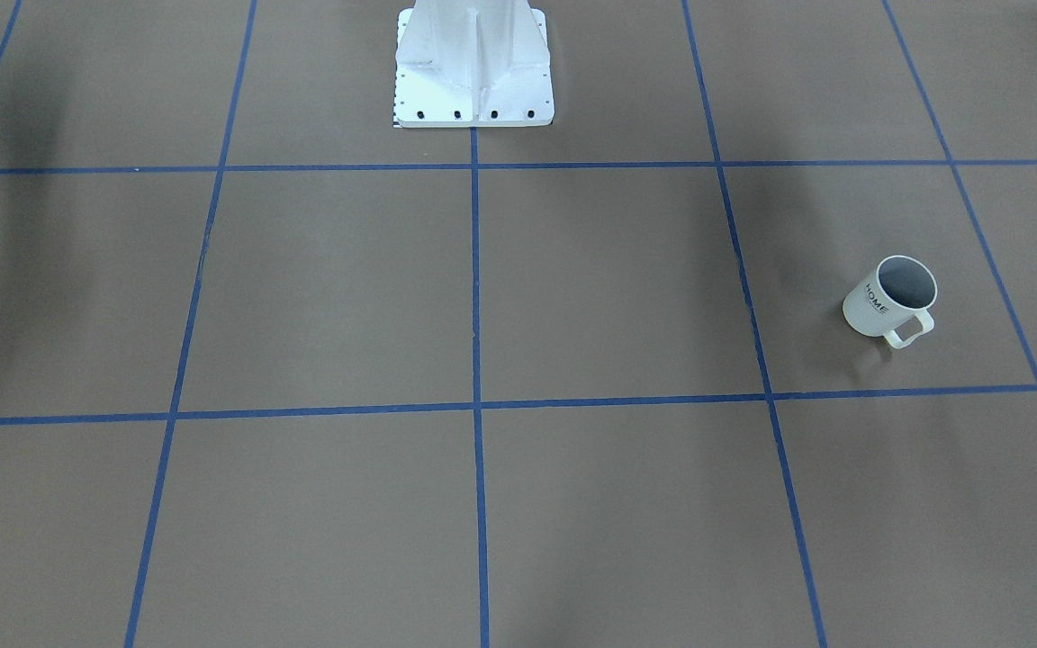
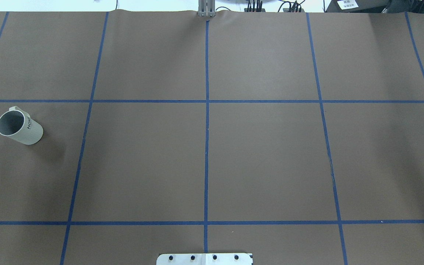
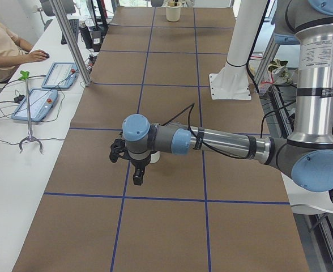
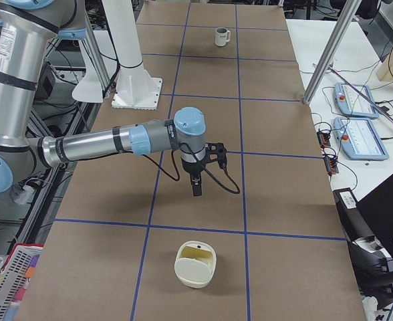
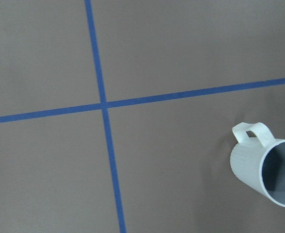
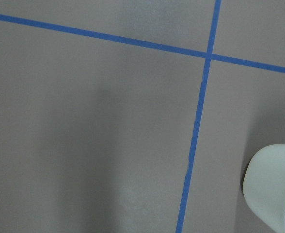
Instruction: Left arm hands cup to right arm to dump lemon
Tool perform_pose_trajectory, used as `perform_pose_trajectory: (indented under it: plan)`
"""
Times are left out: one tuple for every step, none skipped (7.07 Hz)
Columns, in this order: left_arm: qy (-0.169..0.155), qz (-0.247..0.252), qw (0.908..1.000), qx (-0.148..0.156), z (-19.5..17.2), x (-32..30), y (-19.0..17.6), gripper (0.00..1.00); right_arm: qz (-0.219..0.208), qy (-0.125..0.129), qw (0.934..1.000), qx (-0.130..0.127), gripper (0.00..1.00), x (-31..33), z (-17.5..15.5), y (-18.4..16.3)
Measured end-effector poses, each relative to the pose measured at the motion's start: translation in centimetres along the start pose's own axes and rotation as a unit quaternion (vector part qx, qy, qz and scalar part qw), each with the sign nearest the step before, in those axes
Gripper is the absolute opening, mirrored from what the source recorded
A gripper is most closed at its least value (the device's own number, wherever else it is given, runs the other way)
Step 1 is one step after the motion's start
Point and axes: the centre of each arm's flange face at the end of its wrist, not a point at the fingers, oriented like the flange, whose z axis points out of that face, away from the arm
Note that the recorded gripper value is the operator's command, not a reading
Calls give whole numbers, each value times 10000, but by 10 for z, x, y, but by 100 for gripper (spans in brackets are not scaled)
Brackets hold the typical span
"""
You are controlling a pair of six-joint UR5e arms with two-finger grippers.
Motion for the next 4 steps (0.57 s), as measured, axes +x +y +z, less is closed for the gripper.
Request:
perform_pose_trajectory:
  plan:
    - [-16,-56,10000,4,-7,3,1,100,35,-20,10000,-9,100,6,1,4]
    - [-25,-94,10000,10,-10,5,1,100,61,-28,10000,3,100,9,0,6]
    - [-24,-117,9999,6,-10,6,1,100,72,-33,10000,11,100,10,-1,7]
    - [-22,-125,9999,8,-11,6,2,100,75,-35,10000,13,100,10,-1,7]
